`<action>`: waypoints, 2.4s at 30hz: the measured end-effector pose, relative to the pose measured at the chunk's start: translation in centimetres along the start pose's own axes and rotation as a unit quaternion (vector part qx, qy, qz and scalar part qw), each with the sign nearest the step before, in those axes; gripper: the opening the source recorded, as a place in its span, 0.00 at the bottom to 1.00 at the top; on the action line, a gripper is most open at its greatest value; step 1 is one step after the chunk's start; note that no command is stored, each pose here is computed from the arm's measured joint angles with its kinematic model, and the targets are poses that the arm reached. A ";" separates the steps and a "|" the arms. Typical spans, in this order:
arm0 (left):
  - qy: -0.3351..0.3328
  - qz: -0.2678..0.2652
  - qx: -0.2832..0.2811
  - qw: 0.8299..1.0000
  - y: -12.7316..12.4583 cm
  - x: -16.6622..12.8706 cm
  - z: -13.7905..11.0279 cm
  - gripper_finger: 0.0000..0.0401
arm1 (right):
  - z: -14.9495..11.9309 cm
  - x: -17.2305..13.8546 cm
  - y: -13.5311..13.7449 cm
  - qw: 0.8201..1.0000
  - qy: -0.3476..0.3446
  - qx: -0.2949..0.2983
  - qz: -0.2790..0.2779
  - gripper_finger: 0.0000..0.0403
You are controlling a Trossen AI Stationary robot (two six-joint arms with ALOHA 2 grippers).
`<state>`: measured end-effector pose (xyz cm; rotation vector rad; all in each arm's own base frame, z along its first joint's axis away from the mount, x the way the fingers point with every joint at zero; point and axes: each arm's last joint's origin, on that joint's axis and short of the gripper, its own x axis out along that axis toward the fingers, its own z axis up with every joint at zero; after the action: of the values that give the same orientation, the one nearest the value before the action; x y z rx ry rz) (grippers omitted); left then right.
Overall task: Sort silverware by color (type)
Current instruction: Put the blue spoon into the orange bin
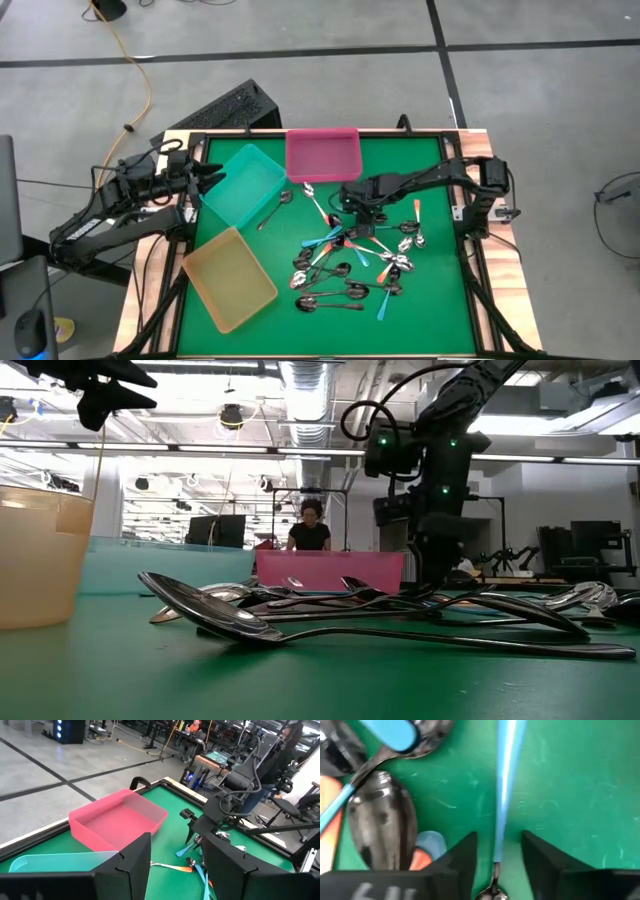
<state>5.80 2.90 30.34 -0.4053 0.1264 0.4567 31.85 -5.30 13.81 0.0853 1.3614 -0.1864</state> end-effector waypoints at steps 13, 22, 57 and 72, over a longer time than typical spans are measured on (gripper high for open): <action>-0.005 0.010 0.010 1.000 0.1 0.0 0.0 0.39 | -0.1 0.1 -0.1 0.999 0.001 0.045 -0.004 0.02; -0.007 0.014 0.000 1.000 0.1 0.0 0.1 0.39 | 0.1 -3.9 0.2 0.993 -0.070 0.095 -0.007 0.02; -0.127 0.037 0.008 0.991 -0.3 -0.3 2.1 0.39 | 21.7 -6.7 16.2 0.742 -0.597 -0.134 0.272 0.01; -0.132 0.055 0.006 0.990 -0.2 -0.3 2.1 0.39 | 24.4 1.1 20.0 0.774 -0.507 -0.158 0.345 0.01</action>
<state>5.69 3.49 32.36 -0.3235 -0.1057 0.6145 59.21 10.18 16.87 0.1651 0.1923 0.5673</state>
